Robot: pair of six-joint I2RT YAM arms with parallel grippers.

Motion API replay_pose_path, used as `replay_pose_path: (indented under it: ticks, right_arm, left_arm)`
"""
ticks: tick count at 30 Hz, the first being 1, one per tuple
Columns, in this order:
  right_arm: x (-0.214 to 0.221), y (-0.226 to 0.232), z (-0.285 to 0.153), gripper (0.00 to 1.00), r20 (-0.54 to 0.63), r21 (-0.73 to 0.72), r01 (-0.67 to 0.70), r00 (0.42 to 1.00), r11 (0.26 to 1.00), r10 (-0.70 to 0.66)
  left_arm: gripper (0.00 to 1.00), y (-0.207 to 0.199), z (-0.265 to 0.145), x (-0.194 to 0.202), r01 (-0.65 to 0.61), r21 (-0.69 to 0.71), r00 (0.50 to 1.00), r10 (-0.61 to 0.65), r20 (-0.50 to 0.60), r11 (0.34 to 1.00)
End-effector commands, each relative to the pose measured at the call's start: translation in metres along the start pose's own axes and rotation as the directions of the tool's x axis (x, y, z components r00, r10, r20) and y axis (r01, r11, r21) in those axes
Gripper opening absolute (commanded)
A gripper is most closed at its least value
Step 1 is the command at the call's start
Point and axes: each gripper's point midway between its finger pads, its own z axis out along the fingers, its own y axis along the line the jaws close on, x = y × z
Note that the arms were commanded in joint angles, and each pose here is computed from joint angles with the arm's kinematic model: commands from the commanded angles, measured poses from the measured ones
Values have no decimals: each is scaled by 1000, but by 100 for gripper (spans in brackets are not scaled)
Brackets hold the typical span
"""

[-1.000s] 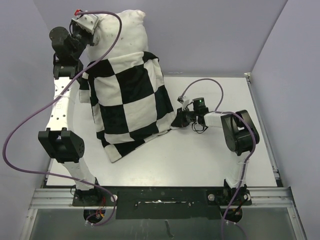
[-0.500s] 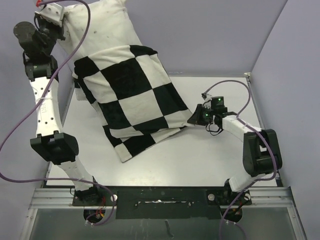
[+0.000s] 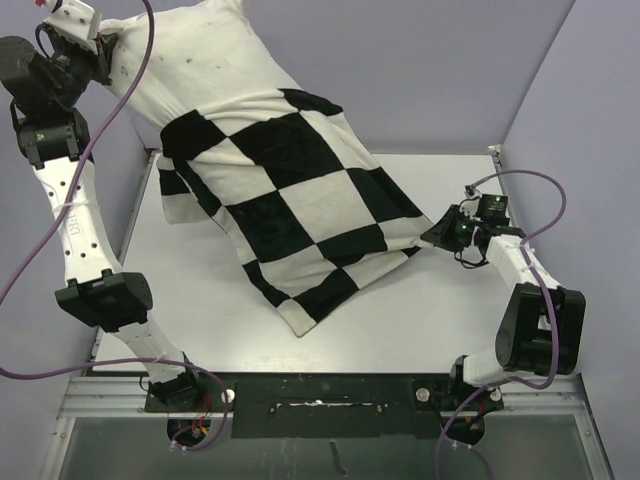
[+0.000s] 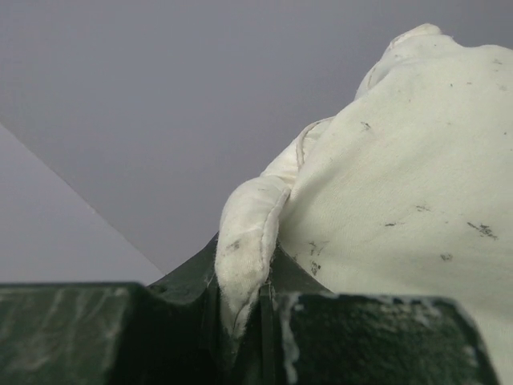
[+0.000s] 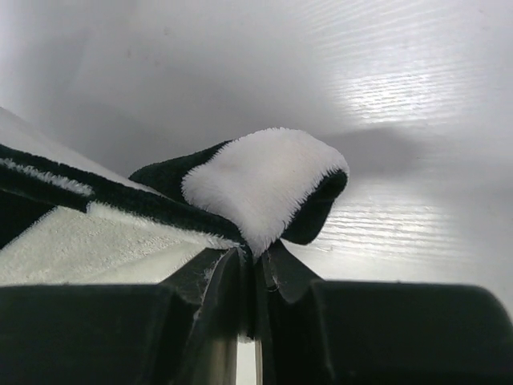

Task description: Remove the pillowcase from the pillow

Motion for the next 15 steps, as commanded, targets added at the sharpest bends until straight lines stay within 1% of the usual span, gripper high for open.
replay_pose_path:
  ticks: [1, 3, 5, 6, 7, 8, 11, 13, 15]
  right_arm:
    - [22, -112, -29, 0, 1, 449, -82, 996, 890, 91]
    - [25, -115, -25, 0, -14, 469, -66, 996, 881, 83]
    - [27, -108, -17, 0, -59, 480, 0, 998, 877, 32]
    - [25, -102, -14, 2, -73, 485, 38, 997, 874, -3]
    - [21, -94, -11, 7, -82, 489, 82, 995, 868, -47]
    - [14, -85, -9, 16, -80, 490, 116, 993, 864, -88]
    - [-6, -53, -10, 41, -39, 499, 181, 982, 848, -187]
    - [-13, -33, -13, 54, -6, 515, 225, 966, 828, -258]
    - [-18, -17, -22, 63, 24, 561, 271, 939, 783, -342]
  left_arm:
    - [0, 119, -97, -152, -293, -554, 890, 434, 140, 779]
    - [0, 113, -95, -141, -271, -519, 907, 395, 143, 811]
    - [0, 93, -89, -126, -236, -426, 931, 329, 159, 874]
    - [0, 77, -89, -122, -200, -366, 944, 279, 176, 909]
    - [0, 60, -85, -112, -169, -298, 957, 229, 177, 939]
    - [0, 40, -79, -94, -127, -228, 974, 165, 157, 965]
    - [0, -21, -69, -67, -52, -65, 991, 60, 123, 997]
    - [0, -58, -64, -55, -41, 10, 994, 40, 103, 999]
    - [0, -80, -62, -46, -39, 40, 995, 35, 89, 998]
